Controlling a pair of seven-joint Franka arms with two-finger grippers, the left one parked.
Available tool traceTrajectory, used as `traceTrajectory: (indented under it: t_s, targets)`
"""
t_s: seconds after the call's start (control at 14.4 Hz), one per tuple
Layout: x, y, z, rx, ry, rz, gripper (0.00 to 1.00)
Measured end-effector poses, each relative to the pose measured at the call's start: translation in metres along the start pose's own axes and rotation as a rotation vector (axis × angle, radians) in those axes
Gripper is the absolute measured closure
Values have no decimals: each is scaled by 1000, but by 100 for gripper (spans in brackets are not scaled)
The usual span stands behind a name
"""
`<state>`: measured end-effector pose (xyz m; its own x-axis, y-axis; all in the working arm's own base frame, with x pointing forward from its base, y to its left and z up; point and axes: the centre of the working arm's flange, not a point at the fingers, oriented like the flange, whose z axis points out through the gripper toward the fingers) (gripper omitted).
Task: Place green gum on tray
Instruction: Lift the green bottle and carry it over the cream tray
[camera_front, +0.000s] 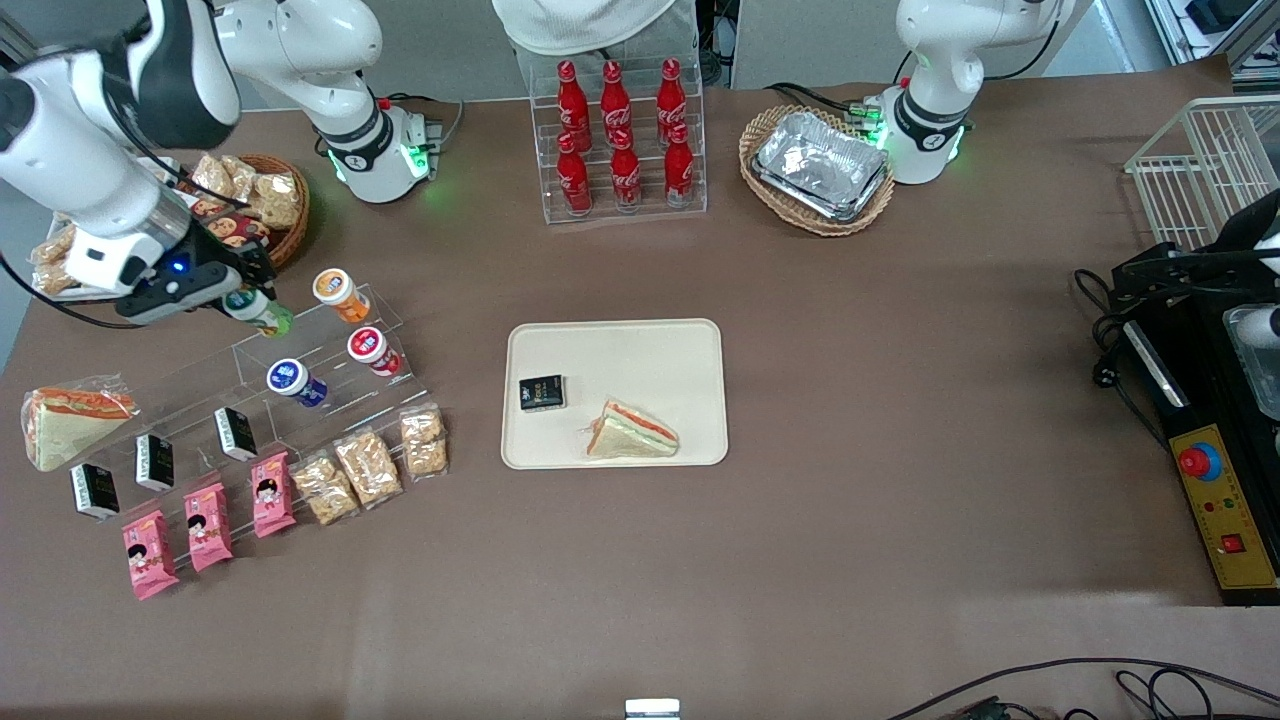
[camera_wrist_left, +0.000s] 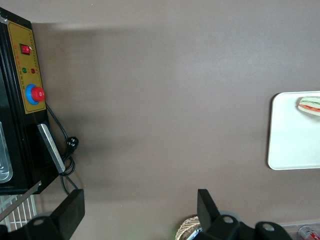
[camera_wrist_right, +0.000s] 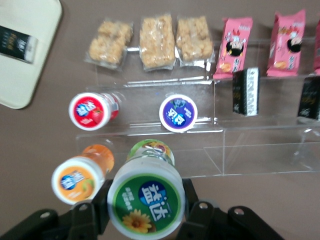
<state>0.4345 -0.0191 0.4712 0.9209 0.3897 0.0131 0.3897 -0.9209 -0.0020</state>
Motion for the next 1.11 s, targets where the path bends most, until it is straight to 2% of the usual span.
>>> traceTrajectory:
  t_s: [0.21,0.42,0.55,0.69,0.83,0.97,1.11]
  targets:
    - [13,-7,-59,-3,4,-1,41]
    - [28,-33,-106,1,-14,50,41]
    - [45,-59,-126,21,-11,94,41]
    - [62,-82,-130,44,-8,148,41]
    - [78,-112,-124,58,-24,218,41]
    - [96,-156,-117,57,-42,291,41]
    - [113,-209,-107,52,-42,360,41]
